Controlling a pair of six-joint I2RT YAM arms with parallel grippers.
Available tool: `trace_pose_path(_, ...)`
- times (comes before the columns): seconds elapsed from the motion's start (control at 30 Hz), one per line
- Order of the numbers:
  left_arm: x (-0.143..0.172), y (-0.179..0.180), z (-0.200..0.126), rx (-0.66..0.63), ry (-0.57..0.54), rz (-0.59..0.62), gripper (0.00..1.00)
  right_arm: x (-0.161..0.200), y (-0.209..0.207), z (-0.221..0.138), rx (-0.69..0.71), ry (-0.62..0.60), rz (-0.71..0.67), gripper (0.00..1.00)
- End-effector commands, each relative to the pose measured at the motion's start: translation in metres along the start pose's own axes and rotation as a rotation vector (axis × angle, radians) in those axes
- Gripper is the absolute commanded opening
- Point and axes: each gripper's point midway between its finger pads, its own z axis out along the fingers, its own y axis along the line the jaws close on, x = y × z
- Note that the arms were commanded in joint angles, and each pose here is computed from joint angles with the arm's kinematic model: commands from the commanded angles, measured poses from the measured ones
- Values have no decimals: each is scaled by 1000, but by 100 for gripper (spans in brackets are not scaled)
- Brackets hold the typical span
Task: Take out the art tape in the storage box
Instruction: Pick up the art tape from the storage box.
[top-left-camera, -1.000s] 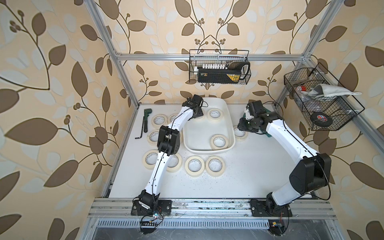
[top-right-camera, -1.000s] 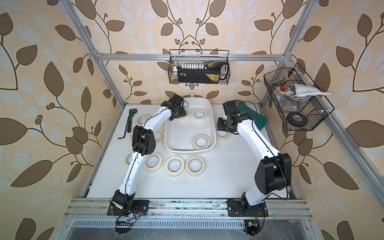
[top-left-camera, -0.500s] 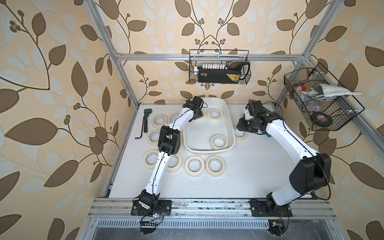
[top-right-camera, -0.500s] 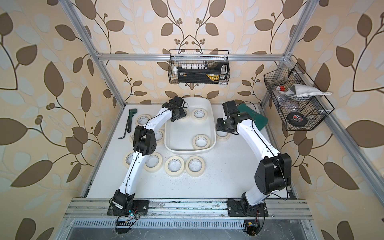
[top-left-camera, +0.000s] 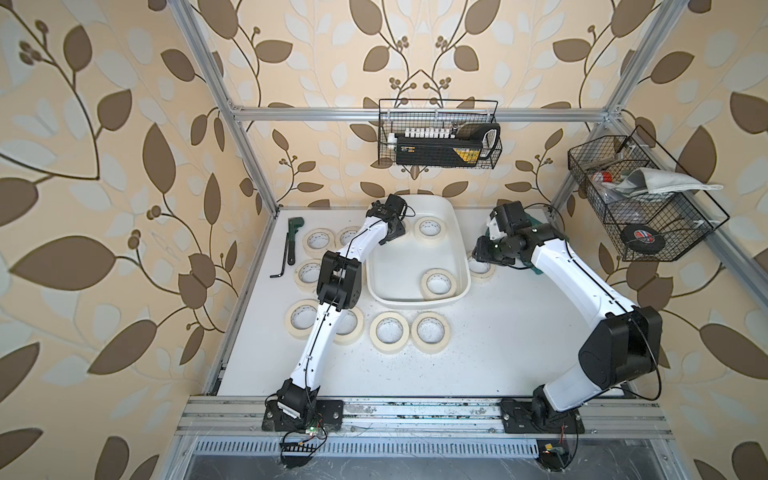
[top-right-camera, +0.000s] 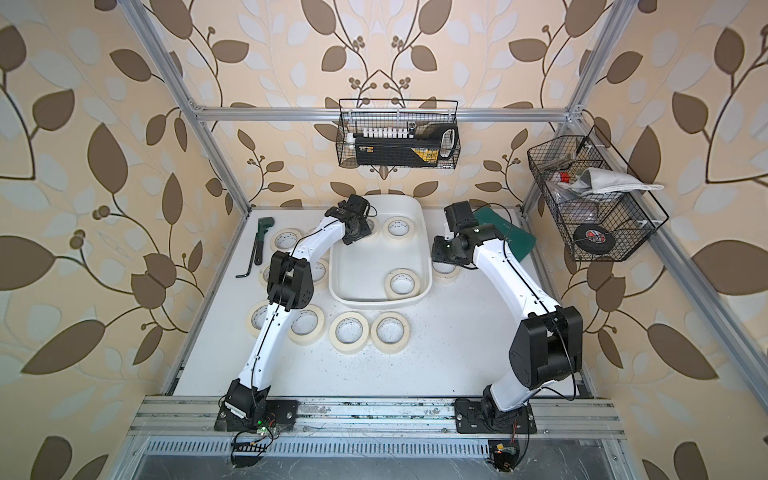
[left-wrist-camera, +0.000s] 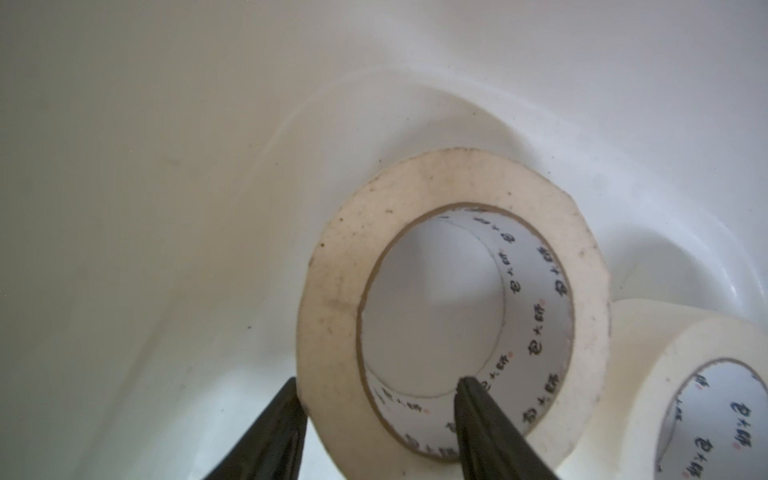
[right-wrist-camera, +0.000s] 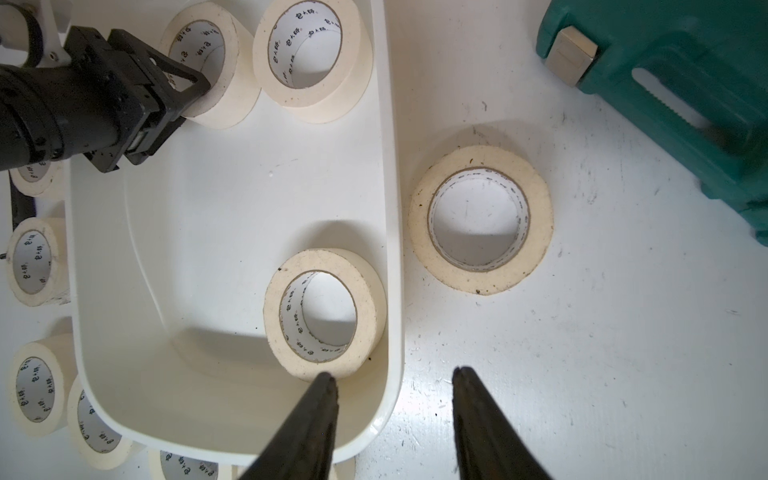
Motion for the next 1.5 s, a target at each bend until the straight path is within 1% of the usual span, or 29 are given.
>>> trace_pose_path(0.0, 13, -1, 4, 10, 43, 3, 57, 5, 3, 1, -9, 18, 1, 47)
trace_pose_path(0.17, 12, -4, -1, 29, 42, -12, 44, 5, 4, 0, -13, 21, -5, 47)
trace_pose_path(0.23, 10, -4, 0, 30, 32, 4, 38, 5, 4, 0, -12, 21, -5, 47)
trace_pose_path(0.4, 9, -3, -5, 27, 25, 17, 33, 5, 2, -3, -2, 16, -11, 47)
trace_pose_path(0.53, 2, -4, -16, 34, 5, 25, 28, 5, 2, -3, -5, 19, -11, 47)
trace_pose_path(0.67, -7, -9, -41, 51, -6, 35, 25, 5, 3, -6, -3, 15, -11, 47)
trace_pose_path(0.87, -25, -13, -95, 83, -56, 73, 20, 1, 6, -16, -23, -8, -7, 47)
trace_pose_path(1.07, -22, -15, -141, 58, -84, 188, 13, -7, 15, -31, -66, -43, 0, 47)
trace_pose_path(1.23, -7, -23, -177, 76, -87, 316, 12, -13, 24, -46, -110, -73, 5, 47)
trace_pose_path(1.27, -1, -26, -185, 93, -78, 351, 12, -14, 26, -49, -118, -79, 6, 47)
trace_pose_path(1.37, 24, -40, -205, 190, -2, 460, 14, -16, 30, -56, -144, -90, 10, 47)
trace_pose_path(1.47, 46, -52, -223, 253, 11, 576, 9, -16, 34, -56, -166, -88, 12, 47)
